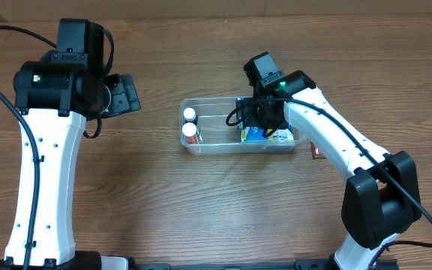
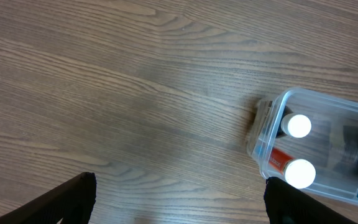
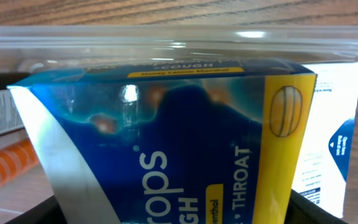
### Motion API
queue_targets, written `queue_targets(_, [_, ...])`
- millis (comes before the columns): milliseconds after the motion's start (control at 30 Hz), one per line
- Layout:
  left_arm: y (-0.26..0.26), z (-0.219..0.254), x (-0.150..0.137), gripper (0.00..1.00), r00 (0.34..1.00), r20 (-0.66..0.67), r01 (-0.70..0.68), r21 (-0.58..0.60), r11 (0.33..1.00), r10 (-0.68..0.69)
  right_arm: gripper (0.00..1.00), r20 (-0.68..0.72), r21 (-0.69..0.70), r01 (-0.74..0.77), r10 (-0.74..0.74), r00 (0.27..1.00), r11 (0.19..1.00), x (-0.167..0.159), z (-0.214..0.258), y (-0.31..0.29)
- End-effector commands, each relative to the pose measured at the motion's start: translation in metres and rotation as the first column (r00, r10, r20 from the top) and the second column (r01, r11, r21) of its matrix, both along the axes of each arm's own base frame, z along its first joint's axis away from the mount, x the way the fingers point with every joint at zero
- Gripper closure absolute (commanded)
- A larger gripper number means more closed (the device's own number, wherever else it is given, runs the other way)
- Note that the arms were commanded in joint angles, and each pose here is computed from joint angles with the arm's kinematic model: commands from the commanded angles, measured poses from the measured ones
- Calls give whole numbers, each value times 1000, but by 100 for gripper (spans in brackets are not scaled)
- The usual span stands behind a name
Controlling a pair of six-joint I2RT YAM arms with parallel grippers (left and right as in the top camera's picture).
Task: Pack container
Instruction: 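Place the VapoDrops box upright in the container's middle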
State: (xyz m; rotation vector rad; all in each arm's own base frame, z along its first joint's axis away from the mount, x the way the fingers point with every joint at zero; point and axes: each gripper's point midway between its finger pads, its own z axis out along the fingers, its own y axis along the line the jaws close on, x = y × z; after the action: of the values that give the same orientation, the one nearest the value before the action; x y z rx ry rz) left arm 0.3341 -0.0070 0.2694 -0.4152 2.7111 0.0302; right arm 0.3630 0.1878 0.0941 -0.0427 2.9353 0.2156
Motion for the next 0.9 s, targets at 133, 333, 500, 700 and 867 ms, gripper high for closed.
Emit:
queue_targets(133, [-1, 0, -1, 12, 1000, -2, 24, 7, 1000, -24, 19, 2, 8, 4, -4, 1000, 1000, 1, 4, 1])
queue_targets(333, [-1, 0, -1, 12, 1000, -2, 24, 7, 1000, -24, 17, -1, 7, 4, -4, 1000, 1000, 1, 4, 0])
queue_targets(500, [-1, 0, -1, 12, 1000, -2, 24, 7, 1000, -24, 17, -7, 4, 4, -4, 1000, 1000, -1, 4, 0])
queue_targets(700, [-1, 0, -1, 12, 1000, -2, 24, 7, 1000, -24, 14, -11, 2, 4, -4, 1000, 1000, -2, 3, -1])
queue_targets(867, [-1, 0, -1, 12, 1000, -2, 24, 7, 1000, -24, 6, -26, -6, 4, -4, 1000, 1000, -6, -1, -3])
